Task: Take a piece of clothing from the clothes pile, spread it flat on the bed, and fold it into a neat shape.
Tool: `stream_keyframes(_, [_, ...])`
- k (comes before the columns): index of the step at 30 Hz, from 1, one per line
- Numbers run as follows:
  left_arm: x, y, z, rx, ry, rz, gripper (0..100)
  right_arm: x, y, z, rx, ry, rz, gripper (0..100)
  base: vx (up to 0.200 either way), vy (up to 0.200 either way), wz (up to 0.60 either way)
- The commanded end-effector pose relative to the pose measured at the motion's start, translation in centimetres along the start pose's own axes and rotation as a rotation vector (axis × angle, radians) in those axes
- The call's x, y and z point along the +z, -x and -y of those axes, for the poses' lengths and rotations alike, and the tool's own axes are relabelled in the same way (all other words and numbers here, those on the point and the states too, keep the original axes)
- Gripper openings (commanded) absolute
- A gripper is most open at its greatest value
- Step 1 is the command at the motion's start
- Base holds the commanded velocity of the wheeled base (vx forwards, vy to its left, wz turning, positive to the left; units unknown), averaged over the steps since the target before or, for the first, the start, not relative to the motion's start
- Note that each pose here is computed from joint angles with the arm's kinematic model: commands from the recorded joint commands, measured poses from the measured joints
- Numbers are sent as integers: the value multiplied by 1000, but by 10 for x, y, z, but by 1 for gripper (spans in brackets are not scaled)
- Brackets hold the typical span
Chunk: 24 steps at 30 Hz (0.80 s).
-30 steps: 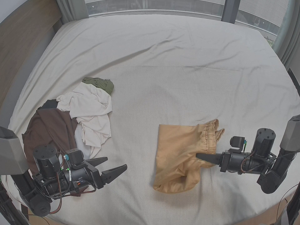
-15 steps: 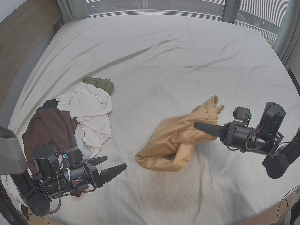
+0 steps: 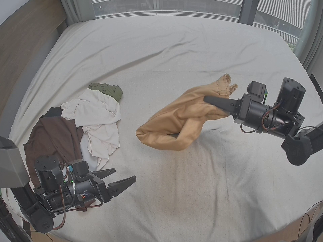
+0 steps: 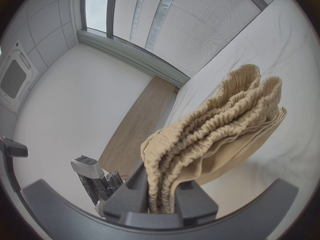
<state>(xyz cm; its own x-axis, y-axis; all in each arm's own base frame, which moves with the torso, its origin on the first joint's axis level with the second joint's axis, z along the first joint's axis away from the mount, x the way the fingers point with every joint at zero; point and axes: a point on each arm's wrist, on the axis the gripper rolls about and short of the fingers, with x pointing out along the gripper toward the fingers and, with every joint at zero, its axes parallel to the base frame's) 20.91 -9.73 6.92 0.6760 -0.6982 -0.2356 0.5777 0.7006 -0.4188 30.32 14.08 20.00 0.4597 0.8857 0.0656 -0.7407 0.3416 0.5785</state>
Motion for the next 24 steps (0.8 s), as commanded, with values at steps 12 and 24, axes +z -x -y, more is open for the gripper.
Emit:
stream_keyframes(12, [6, 4, 4, -19, 15, 28, 100, 32, -53, 38, 13, -25, 24, 0, 0, 0, 0])
stream_keyframes(24, [5, 7, 6, -33, 21, 21, 100, 57, -94, 71, 23, -5, 54, 0, 0, 0, 0])
